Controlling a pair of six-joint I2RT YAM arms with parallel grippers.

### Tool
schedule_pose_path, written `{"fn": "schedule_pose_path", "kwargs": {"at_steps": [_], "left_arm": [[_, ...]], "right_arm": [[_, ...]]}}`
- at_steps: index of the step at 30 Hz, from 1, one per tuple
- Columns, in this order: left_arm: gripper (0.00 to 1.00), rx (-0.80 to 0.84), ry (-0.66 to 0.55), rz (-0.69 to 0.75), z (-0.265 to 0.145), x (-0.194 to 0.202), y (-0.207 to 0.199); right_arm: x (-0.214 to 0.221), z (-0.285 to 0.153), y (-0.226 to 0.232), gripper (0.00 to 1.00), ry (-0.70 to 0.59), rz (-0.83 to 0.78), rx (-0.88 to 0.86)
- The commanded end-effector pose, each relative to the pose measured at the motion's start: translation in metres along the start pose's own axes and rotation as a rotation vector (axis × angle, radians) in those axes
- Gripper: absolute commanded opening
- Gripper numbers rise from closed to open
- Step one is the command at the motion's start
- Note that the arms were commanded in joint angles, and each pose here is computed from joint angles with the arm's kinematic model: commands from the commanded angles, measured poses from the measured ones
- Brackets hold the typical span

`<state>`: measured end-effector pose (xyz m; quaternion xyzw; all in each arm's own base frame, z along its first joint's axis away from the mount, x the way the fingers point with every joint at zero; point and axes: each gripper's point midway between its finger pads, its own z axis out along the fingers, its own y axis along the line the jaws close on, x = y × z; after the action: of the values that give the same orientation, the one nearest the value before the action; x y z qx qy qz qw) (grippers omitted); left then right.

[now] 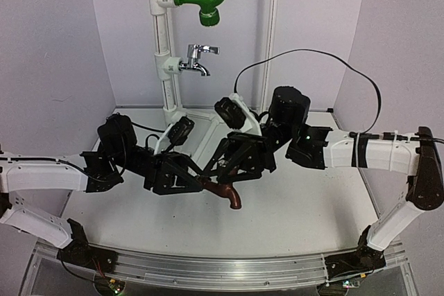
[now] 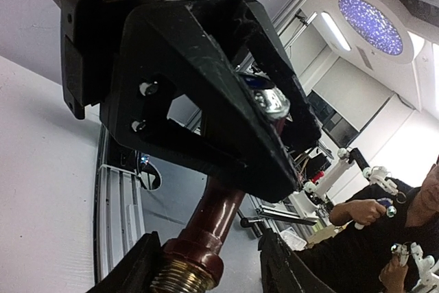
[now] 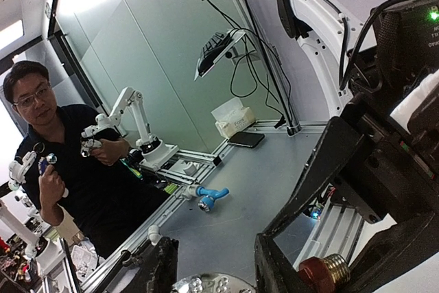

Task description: Install the water faucets

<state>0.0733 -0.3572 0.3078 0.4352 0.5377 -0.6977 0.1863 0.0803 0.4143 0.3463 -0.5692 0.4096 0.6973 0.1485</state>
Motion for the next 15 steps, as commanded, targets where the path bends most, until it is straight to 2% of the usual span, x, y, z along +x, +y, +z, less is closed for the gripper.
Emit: {"fn": "schedule_pose_path", "kwargs": {"at_steps": [1,4,6,7,9,13,15], "left_arm": [[0.44,0.056,-0.009,0.076,0.004,-0.016,-0.016],[0.25,0.045,-0.024,0.091,0.001,-0.017,-0.018],[0.07,0.024,-0.052,0.112,-0.002,-0.020,-0.020],[0.02,0.002,-0.073,0.122,-0.004,-0.022,-0.019],[0.00,-0.060,-0.107,0.134,-0.011,-0.024,-0.014],[0.00,-0.290,-0.185,0.151,-0.030,-0.030,0.009],[0.00,-0.401,-0.238,0.159,-0.043,-0.035,0.018]], "right_arm": [[-0.020,0.000,0.007,0.00,-0.027,-0.110,0.005],[-0.019,-0.001,0.003,0.00,-0.037,-0.100,0.029],[-0.017,-0.003,-0.004,0.00,-0.054,-0.084,0.068],[-0.017,-0.006,-0.010,0.09,-0.069,-0.072,0.102],[-0.015,-0.012,-0.023,0.37,-0.105,-0.044,0.185],[-0.005,-0.041,-0.068,0.69,-0.196,0.060,0.508],[0.006,-0.056,-0.088,0.75,-0.208,0.121,0.643]]}}
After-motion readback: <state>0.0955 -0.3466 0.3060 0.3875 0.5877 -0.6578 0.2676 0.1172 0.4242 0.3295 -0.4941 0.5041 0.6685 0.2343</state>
